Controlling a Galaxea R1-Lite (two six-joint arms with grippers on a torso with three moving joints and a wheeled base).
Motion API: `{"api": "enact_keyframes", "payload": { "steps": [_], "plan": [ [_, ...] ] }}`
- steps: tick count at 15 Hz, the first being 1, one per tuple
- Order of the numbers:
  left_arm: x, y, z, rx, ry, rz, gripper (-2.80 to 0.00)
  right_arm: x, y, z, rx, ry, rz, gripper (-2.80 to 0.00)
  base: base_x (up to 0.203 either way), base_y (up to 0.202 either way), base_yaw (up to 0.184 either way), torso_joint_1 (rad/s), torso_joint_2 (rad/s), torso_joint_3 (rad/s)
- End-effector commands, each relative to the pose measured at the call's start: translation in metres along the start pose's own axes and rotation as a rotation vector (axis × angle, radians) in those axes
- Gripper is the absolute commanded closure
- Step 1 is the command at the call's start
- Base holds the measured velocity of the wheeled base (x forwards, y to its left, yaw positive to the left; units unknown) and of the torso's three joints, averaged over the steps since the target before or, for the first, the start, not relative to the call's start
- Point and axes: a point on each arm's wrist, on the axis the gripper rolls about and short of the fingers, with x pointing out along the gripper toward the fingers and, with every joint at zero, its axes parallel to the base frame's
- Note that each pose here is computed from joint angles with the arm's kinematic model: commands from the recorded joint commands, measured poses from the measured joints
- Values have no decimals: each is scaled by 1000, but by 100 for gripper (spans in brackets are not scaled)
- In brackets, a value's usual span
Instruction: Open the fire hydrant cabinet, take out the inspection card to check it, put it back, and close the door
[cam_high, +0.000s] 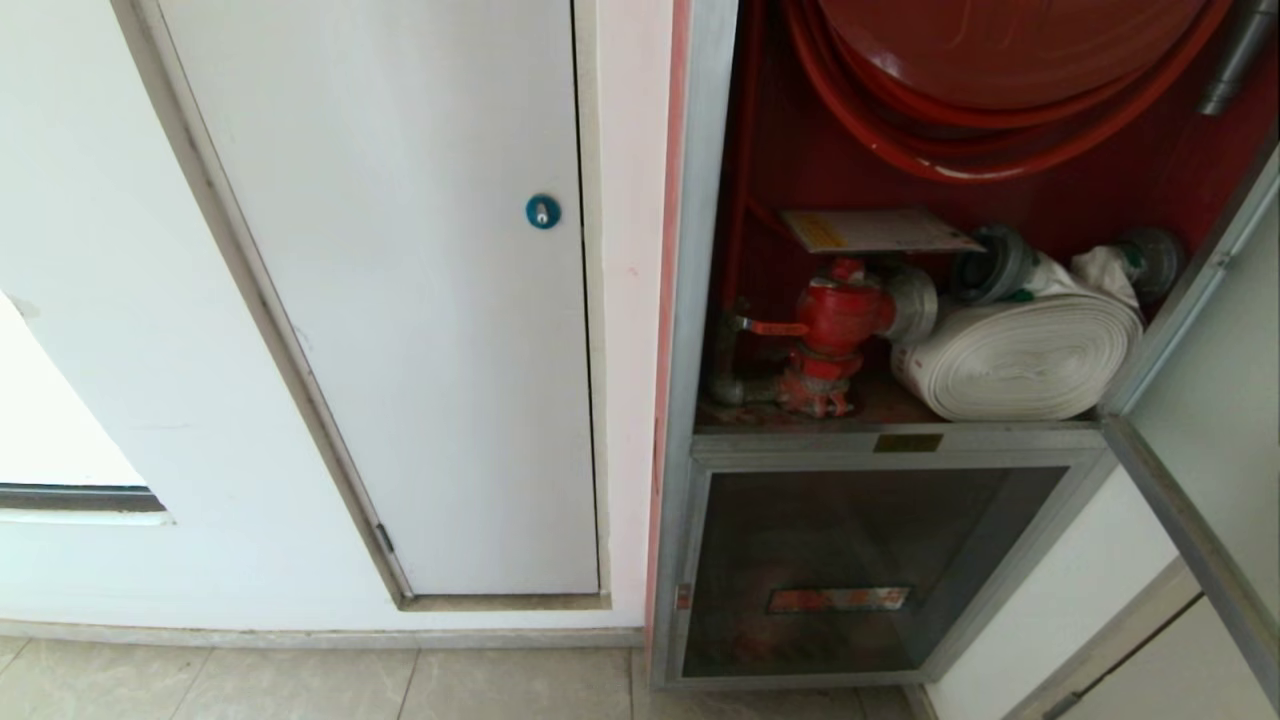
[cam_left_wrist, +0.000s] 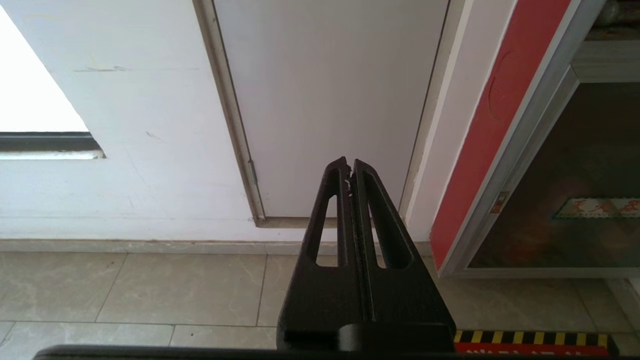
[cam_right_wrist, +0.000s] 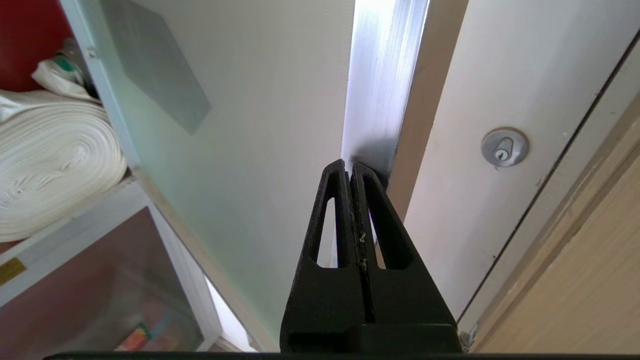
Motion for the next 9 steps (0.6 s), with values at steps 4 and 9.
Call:
{"api": "enact_keyframes", "payload": {
  "steps": [4, 9],
  "plan": [
    [0, 0, 0, 0, 0, 1, 0, -7, -6, 4, -43, 28, -42, 0, 0, 0, 0, 0, 0, 0],
    [0, 0, 0, 0, 0, 1, 0, -8, -3, 14, -83, 57, -82, 0, 0, 0, 0, 0, 0, 0]
  ]
}}
